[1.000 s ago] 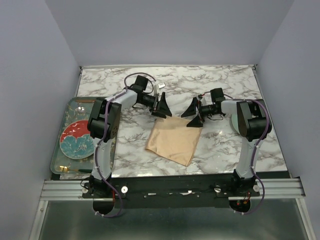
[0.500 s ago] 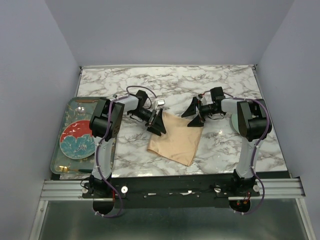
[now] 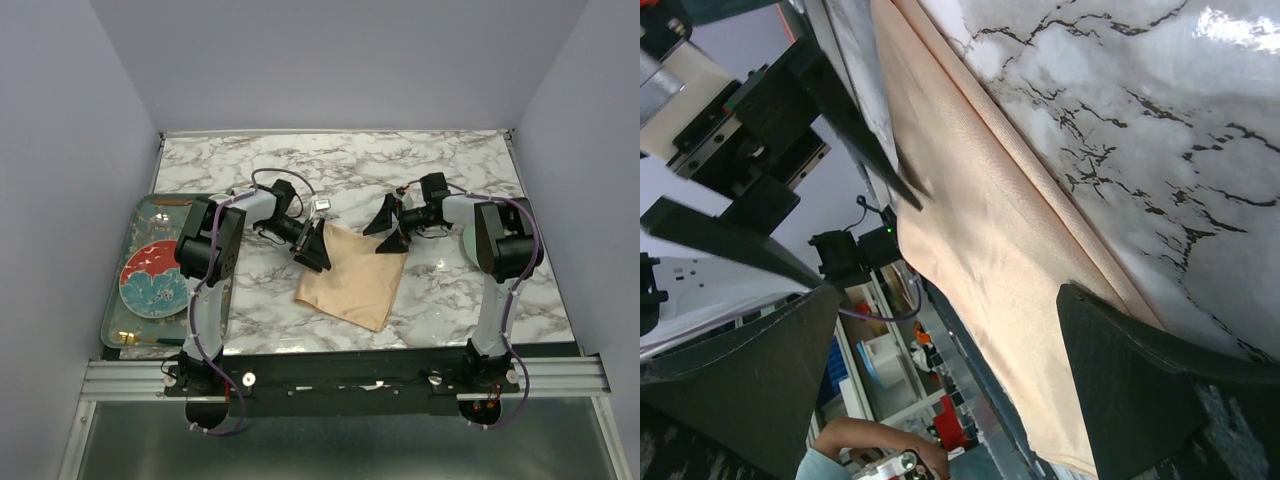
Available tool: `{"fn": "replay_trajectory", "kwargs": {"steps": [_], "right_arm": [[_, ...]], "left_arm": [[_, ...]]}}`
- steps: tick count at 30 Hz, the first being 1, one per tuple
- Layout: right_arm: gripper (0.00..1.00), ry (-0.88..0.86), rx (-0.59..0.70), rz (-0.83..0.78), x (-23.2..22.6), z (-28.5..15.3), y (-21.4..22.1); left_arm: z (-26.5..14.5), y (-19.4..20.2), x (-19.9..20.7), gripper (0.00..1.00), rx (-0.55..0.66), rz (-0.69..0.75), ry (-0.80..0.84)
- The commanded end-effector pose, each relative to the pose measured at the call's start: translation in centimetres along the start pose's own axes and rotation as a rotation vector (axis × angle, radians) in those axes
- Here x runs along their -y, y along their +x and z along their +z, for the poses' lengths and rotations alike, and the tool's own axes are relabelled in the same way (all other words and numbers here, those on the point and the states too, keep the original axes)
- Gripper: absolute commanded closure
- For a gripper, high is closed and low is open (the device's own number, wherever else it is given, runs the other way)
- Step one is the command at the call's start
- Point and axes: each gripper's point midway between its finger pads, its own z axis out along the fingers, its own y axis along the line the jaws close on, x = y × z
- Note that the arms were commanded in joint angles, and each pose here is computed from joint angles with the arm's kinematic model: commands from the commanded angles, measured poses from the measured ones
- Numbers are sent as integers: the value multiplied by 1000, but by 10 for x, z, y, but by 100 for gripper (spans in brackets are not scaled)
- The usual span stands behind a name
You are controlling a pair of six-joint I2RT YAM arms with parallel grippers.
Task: Fold the napkin into a case and place the utensils inside
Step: Smooth out the square-folded napkin at the center of the board.
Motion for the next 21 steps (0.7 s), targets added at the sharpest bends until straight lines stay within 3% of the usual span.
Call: {"fn": "replay_trajectory", "kwargs": {"steps": [1, 10, 21], "right_arm": [[0, 140, 43, -20, 35, 1, -10], [0, 162, 38, -32, 41, 1, -9], [0, 201, 36, -43, 48, -1, -8]], "left_arm": [[7, 10, 45, 1, -21, 30, 62], [21, 48, 44, 1, -77, -126, 118], [32, 66, -18, 1, -126, -112, 10]]}}
